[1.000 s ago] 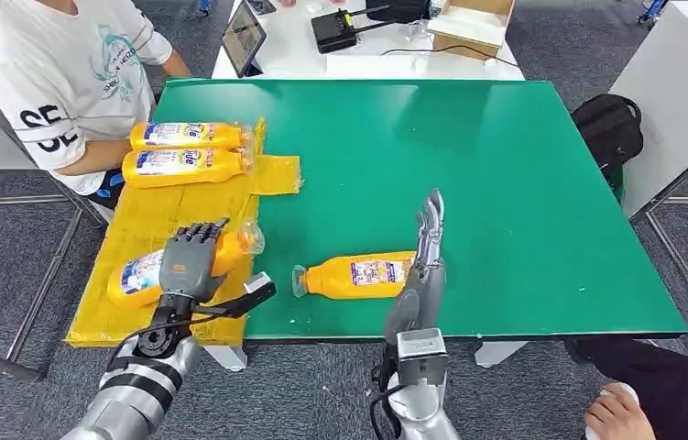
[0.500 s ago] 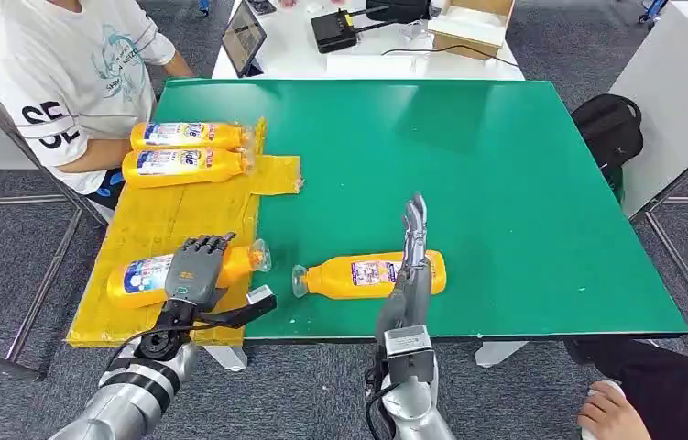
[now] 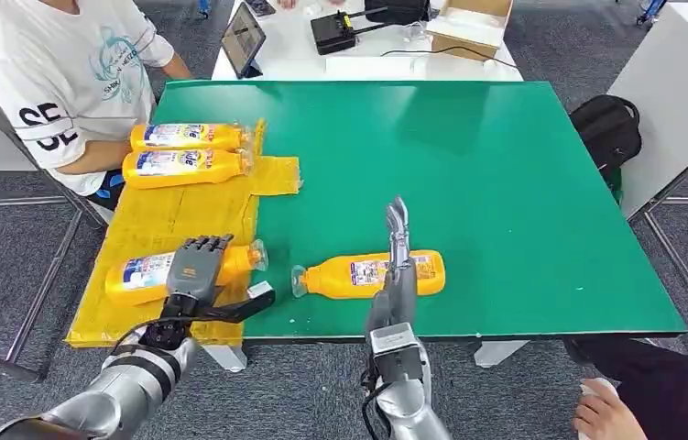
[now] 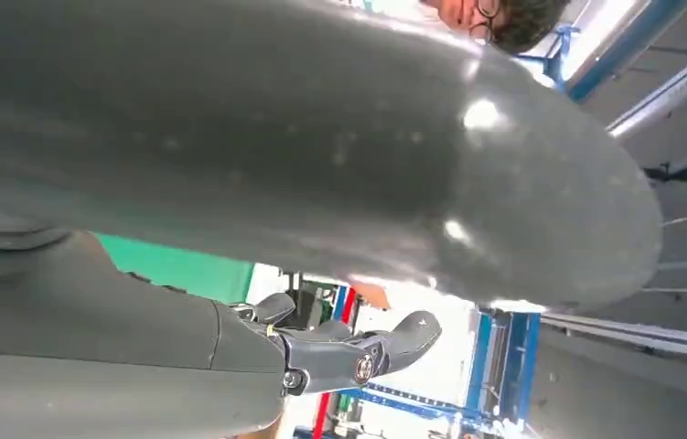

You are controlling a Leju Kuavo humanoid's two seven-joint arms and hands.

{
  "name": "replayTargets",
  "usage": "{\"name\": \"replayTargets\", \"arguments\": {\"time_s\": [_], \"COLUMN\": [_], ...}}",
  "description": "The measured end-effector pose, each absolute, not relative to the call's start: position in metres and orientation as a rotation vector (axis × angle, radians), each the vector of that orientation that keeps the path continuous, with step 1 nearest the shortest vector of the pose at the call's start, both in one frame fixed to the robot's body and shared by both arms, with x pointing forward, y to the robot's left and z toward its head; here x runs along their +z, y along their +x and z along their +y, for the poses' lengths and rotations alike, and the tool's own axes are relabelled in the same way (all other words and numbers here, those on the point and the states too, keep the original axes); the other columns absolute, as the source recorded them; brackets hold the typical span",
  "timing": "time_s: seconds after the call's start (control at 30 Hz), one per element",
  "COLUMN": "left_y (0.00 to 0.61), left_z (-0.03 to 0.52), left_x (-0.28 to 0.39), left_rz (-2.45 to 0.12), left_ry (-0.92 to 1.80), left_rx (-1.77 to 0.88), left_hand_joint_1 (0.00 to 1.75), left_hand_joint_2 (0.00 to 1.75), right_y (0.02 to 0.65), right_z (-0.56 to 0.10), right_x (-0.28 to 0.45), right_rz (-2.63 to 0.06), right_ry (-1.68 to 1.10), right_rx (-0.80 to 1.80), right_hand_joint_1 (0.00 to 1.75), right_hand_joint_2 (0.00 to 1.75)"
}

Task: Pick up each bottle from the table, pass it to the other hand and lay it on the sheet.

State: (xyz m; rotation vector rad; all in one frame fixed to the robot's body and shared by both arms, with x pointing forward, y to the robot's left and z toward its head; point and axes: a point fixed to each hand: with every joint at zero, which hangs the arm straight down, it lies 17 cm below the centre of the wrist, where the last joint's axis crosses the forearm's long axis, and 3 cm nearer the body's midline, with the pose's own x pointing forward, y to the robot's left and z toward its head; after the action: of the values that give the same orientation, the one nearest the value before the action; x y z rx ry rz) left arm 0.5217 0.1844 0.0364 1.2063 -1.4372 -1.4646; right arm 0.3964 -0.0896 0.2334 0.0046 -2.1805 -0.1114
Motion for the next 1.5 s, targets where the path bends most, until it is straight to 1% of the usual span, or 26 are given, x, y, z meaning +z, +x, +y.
{"name": "replayTargets", "arguments": {"time_s": [0.03, 0.27, 0.63, 0.77, 0.83, 0.87, 1.13, 1.5], "left_y": [0.523, 0.527, 0.529, 0.528, 0.528, 0.528, 0.523, 0.52], "left_z": [0.186, 0.196, 0.197, 0.192, 0.186, 0.184, 0.178, 0.172], "left_x": [0.036, 0.039, 0.039, 0.034, 0.026, 0.024, 0.016, 0.017], "left_rz": [-1.432, -1.433, -1.469, -1.471, -1.459, -1.453, -1.462, -1.494], "left_ry": [1.204, 1.177, 1.072, 1.01, 0.915, 0.873, 0.736, 0.696], "left_rx": [-1.464, -1.382, -1.316, -1.317, -1.347, -1.351, -1.317, -1.267], "left_hand_joint_1": [0.0, 0.0, 0.0, 0.0, 0.0, 0.0, 0.0, 0.0], "left_hand_joint_2": [1.75, 1.75, 1.75, 1.75, 1.75, 0.0, 0.0, 0.0], "right_y": [0.397, 0.398, 0.399, 0.399, 0.4, 0.4, 0.404, 0.406], "right_z": [-0.089, -0.086, -0.084, -0.082, -0.08, -0.079, -0.08, -0.083], "right_x": [0.232, 0.227, 0.22, 0.218, 0.216, 0.216, 0.212, 0.207], "right_rz": [-2.178, -2.165, -2.148, -2.141, -2.134, -2.133, -2.118, -2.11], "right_ry": [0.005, 0.005, 0.006, 0.014, 0.038, 0.044, 0.052, 0.009], "right_rx": [-0.108, -0.097, -0.091, -0.091, -0.09, -0.087, -0.088, -0.088], "right_hand_joint_1": [0.0, 0.0, 0.0, 0.0, 0.0, 0.0, 0.0, 0.0], "right_hand_joint_2": [0.0, 0.0, 0.0, 0.0, 0.0, 0.0, 0.0, 0.0]}}
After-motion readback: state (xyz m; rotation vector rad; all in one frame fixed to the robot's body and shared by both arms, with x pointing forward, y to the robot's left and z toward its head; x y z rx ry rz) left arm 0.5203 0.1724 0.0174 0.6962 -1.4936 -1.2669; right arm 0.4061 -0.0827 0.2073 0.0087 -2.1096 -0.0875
